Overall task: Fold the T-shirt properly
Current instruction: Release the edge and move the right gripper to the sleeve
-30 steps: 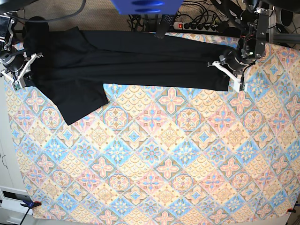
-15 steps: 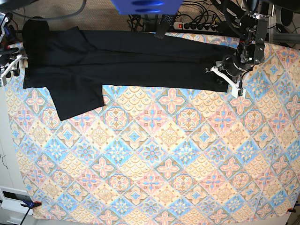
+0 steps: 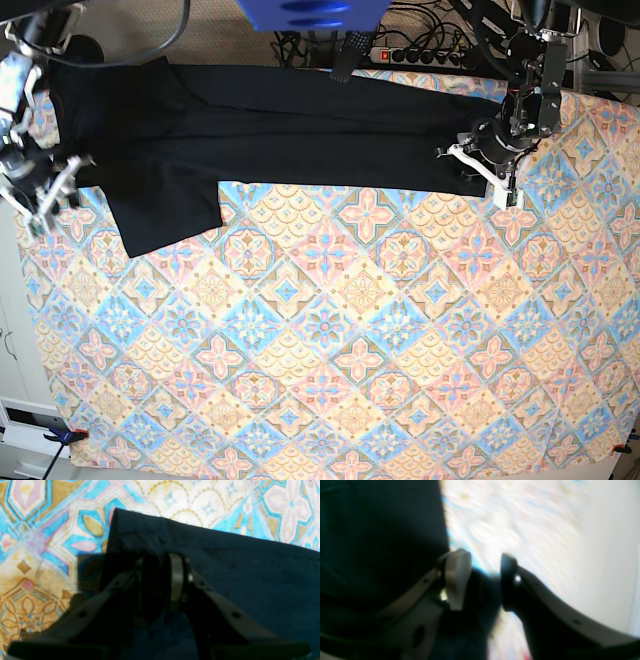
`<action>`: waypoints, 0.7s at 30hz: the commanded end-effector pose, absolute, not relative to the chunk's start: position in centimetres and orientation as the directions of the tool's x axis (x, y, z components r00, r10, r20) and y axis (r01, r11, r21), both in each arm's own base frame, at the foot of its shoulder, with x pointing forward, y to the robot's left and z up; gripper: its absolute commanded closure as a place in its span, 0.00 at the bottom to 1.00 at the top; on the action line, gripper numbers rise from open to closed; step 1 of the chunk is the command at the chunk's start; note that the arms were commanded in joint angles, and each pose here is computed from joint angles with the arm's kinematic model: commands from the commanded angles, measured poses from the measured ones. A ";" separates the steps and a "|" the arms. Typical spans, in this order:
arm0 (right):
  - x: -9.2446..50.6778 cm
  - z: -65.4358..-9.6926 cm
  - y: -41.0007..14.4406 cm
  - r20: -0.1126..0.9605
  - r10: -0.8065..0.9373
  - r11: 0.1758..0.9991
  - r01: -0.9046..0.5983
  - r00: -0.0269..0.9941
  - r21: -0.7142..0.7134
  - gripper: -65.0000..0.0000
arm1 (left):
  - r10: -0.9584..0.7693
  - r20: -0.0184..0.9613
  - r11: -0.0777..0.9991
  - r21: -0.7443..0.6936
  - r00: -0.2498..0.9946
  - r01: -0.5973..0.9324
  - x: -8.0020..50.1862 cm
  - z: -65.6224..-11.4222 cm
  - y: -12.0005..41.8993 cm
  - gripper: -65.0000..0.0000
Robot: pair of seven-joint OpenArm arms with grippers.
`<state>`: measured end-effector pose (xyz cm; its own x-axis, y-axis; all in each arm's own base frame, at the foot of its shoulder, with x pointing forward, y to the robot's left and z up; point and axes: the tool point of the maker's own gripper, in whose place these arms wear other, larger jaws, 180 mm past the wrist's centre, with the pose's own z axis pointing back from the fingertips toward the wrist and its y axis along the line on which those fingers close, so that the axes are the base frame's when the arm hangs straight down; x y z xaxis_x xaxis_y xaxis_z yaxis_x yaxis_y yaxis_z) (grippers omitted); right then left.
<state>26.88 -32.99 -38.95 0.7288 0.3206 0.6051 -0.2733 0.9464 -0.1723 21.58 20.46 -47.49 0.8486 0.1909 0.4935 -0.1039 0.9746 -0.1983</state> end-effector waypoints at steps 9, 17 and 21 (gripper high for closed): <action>33.2 -39.7 -32.5 0.632 0.252 0.962 -0.262 0.733 -0.079 0.54 | 0.181 0.461 0.978 -0.175 0.868 -0.112 20.7 -47.9 21.1 0.77; 32.9 -43.6 -31.7 0.603 0.178 0.970 -0.243 0.778 0.027 0.53 | 0.179 0.455 0.979 -0.173 0.873 -0.110 20.5 -48.0 21.1 0.72; 33.5 -44.4 -29.9 0.594 0.216 0.954 -0.296 0.775 0.039 0.53 | 0.179 0.450 0.979 -0.173 0.875 -0.112 20.4 -48.0 21.1 0.54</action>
<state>31.55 -29.14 -46.47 0.8162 0.2215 0.5336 -0.2984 0.9525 0.0609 21.52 19.97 -47.38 0.8480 0.1962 0.4924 -0.0958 0.9704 -0.2216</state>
